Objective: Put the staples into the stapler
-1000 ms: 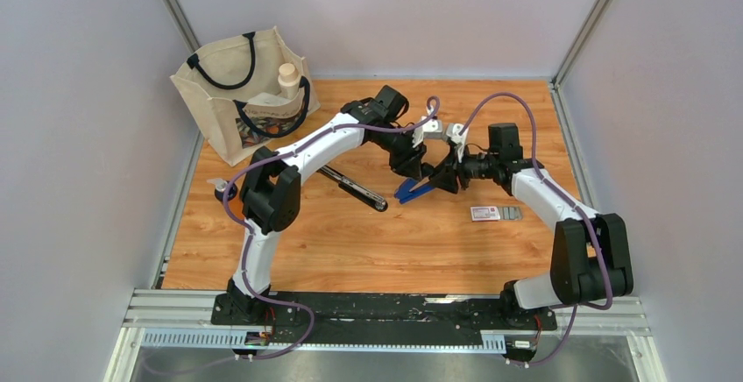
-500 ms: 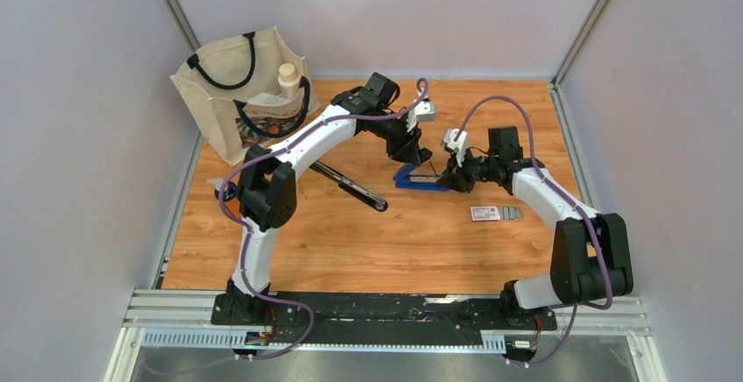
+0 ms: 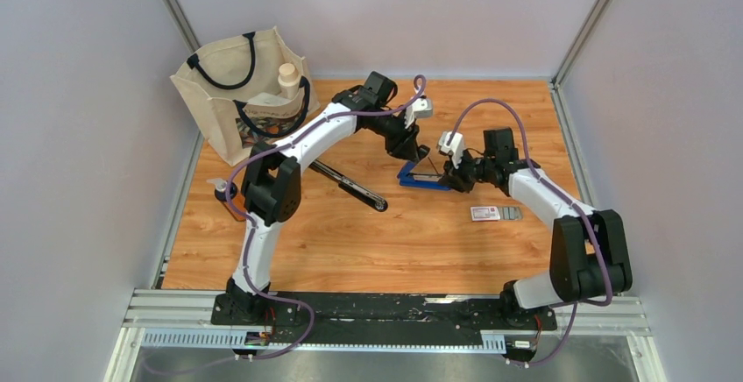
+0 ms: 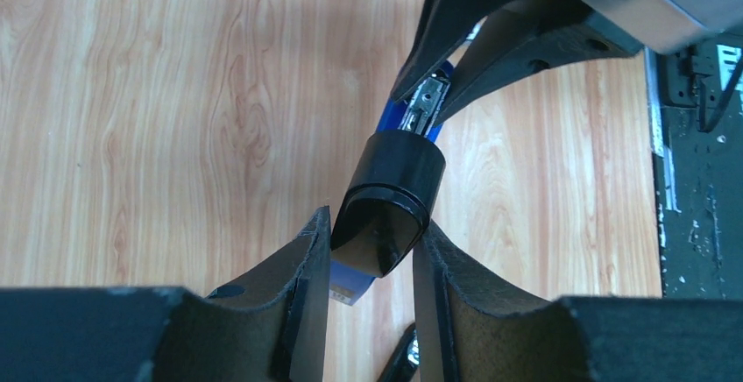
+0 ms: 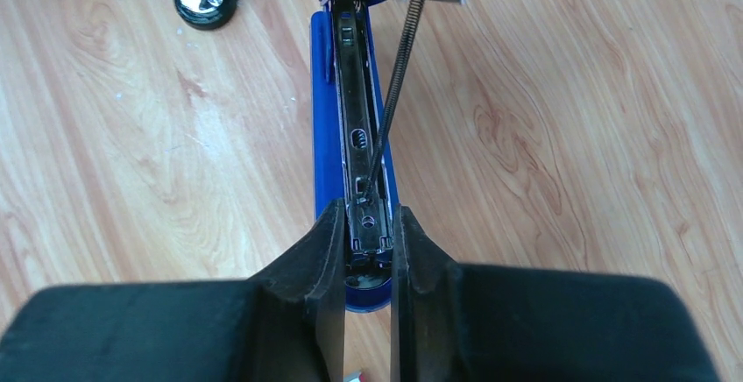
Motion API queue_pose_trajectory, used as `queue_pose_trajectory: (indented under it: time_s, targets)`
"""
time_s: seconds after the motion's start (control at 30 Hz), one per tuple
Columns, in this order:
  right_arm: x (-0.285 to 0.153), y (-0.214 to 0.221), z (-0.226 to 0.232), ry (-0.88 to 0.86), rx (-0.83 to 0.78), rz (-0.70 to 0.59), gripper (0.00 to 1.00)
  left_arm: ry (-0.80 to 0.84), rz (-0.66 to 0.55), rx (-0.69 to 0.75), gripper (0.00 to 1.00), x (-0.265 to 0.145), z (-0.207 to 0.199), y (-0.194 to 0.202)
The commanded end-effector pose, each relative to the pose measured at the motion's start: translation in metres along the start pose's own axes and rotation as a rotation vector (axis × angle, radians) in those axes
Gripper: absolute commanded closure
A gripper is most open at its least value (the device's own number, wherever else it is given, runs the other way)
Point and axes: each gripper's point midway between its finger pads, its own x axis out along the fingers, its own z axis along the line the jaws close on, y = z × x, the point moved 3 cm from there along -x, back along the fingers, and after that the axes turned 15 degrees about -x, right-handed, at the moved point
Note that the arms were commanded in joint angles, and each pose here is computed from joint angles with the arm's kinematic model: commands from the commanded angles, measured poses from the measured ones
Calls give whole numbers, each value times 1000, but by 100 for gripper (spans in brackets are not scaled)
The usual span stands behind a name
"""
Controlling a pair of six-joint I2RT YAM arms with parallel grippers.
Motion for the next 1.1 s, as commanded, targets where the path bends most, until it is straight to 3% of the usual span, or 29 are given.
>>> queue_pose_trajectory:
  time_s: [0.0, 0.5, 0.77, 1.07]
  targets:
    - [7, 36, 21, -57, -30, 215, 100, -142, -150, 13, 100, -34, 40, -46]
    - [20, 75, 45, -183, -23, 517, 100, -349, -187, -53, 100, -59, 87, -41]
    - [24, 87, 51, -223, -3, 604, 100, -455, -203, -78, 100, -79, 99, -32]
    - [24, 87, 51, -225, 7, 613, 100, -667, -197, -130, 100, -105, 128, -9]
